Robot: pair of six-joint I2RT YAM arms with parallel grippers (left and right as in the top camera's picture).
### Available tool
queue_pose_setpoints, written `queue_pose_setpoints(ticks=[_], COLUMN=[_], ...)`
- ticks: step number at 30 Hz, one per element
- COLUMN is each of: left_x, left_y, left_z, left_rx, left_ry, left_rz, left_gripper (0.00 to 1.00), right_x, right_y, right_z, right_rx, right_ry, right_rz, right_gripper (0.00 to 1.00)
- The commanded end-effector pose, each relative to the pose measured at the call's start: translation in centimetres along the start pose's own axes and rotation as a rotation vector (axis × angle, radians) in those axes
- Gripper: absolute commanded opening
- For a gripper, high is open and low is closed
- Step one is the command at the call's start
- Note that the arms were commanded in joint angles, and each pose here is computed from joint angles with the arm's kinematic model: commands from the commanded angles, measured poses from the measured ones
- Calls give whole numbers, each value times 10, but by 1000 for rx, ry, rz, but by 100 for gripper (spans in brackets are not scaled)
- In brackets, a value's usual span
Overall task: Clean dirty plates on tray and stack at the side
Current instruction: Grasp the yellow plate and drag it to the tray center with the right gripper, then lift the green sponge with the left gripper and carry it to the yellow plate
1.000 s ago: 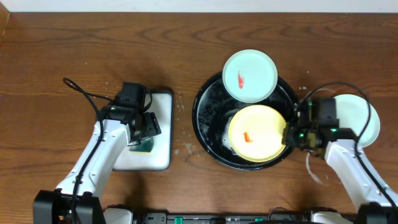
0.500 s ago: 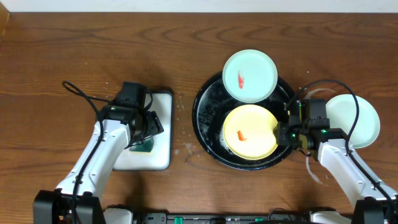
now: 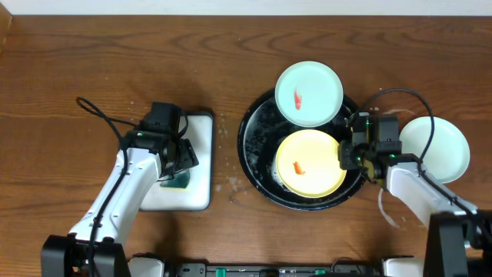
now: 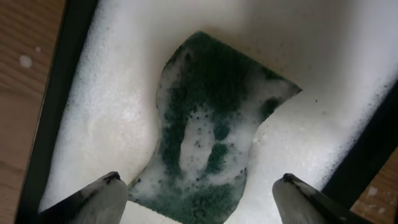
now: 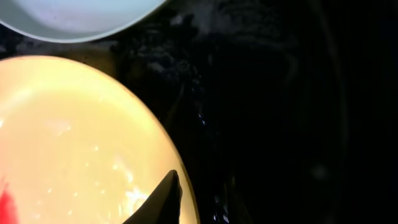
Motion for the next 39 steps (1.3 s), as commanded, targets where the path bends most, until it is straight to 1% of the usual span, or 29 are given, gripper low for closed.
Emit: queue_pose_setpoints(ticks=[1,3,6,9,12,15,19,24,26,28,29,30,31,32,33,35,39], left_x=[0,0,0,0,0,-2,-14,-41,-52,-62,-67,-72,-75,-78,-80,-79,-74], left_y=[4,4,4,4,4,4,2,1,1,0,0,0,-1,-1,-1,-1,-1], left_z=[1,1,1,1,1,0,-1,5,8,9,10,10,11,12,13,13,11], left_rx=[-55,-58,-58,-58,-58,-58,-90,-93,-93,-94,-95,-97,-98,-98,-99,-99,-103], left_ry=[-1,0,0,0,0,-8,-27,-27,-20,-8,2,12,23,30,36,35,20], left_rz=[-25,-24,-24,-24,-25,-23,-18,-18,-20,-22,-24,-26,-26,-27,-29,-29,-25], left_gripper=[81,81,81,81,81,78,71,62,56,55,51,43,31,23,10,7,7], right_x=[-8,-12,-15,-14,-12,-9,-4,-3,-2,-2,-2,-2,-2,-2,-2,-2,-2], right_y=[3,1,-1,-4,-11,-12,-13,-13,-14,-14,-14,-14,-14,-14,-14,-14,-14], right_z=[5,8,14,19,26,30,29,28,29,30,30,31,31,31,31,31,31], right_rx=[34,30,-3,-119,-275,-338,-335,-323,-314,-308,-308,-309,-309,-309,-309,-309,-309], right_ry=[33,49,80,109,129,145,137,131,138,142,144,145,145,145,146,147,146], right_rz=[-23,-19,-9,20,93,111,121,126,129,130,131,131,131,131,131,132,132], right_gripper=[24,18,1,1,1,1,1,1,1,1,1,1,1,1,1,1,1])
Point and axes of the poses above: each gripper's point midway between its finger pads, its own x axis back along the fingers, its own y axis along the line the jaws close on, z = x × y, the point moved 6 cm from there along x, back along the fingers, and after that the axes turned 13 degrees about -x, right-handed, at the moved point
